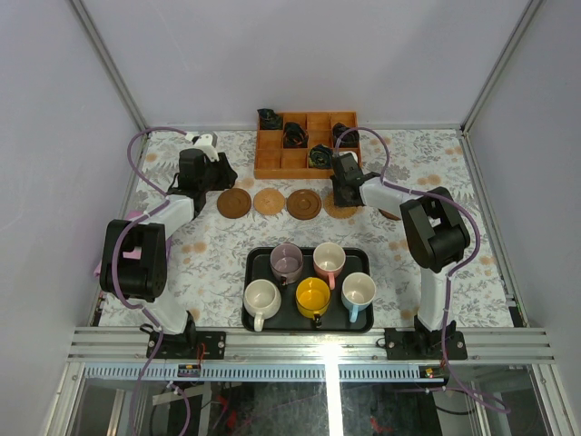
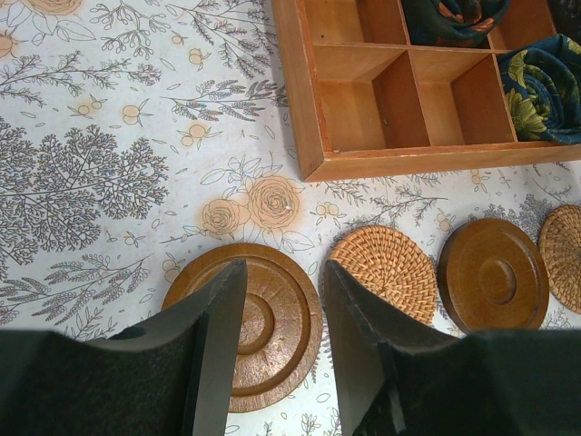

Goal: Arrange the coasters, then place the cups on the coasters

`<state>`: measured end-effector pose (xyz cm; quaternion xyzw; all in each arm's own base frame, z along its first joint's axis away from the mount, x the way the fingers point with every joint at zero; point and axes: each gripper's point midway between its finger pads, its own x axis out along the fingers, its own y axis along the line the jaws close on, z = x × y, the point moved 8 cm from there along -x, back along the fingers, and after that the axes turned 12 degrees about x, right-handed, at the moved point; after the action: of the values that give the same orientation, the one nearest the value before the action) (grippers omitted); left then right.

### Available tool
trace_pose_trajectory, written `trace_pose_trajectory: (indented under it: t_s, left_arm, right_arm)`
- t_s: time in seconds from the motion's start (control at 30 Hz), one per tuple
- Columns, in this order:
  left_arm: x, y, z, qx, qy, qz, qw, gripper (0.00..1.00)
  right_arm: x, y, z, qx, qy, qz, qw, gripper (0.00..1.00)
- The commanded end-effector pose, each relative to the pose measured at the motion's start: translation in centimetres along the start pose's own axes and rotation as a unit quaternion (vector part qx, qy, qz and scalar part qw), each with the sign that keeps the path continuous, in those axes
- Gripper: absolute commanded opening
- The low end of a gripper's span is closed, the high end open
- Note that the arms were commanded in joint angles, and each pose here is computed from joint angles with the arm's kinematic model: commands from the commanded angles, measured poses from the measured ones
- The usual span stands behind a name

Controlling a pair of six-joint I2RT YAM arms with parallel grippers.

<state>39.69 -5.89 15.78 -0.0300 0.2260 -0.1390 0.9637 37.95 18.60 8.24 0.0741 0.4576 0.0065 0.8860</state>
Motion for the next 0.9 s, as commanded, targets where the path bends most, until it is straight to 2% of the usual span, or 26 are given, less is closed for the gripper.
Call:
trace_pose_trajectory:
  t_s: [0.0, 0.4, 0.53, 0.63, 0.77, 0.87]
  left_arm:
    - [0.4, -0.2, 1.4, 0.002, -0.028, -0.009, 1.000, 0.40]
    - [-0.1, -0.5, 1.5, 0.001, -0.037, -0.021, 0.999, 0.40]
    - [-0.5, -0.6, 1.8, 0.003, -0.046, -0.022, 0.999, 0.40]
    - [-0.6, -0.7, 2.0, 0.005, -0.050, -0.022, 0.999, 0.41]
    - [-0.6, -0.7, 2.0, 0.005, -0.052, -0.024, 0.998, 0.41]
    - [-0.6, -0.8, 2.0, 0.006, -0.053, -0.026, 0.998, 0.41]
  right_arm:
    - [-0.2, -0.3, -1.1, -0.011, 0.012, -0.016, 1.000, 0.16]
    - [-5.3, -0.4, 3.0, -0.020, -0.086, -0.014, 0.996, 0.20]
    - [-7.2, -1.8, 3.3, -0.017, -0.124, -0.049, 0.991, 0.41]
    - [-7.8, -3.4, 2.8, -0.013, -0.137, -0.083, 0.987, 0.48]
    - [-7.4, -6.8, 2.4, 0.029, -0.130, -0.122, 0.984, 0.46]
    - [-6.6, -9.0, 1.9, 0.060, -0.115, -0.143, 0.981, 0.33]
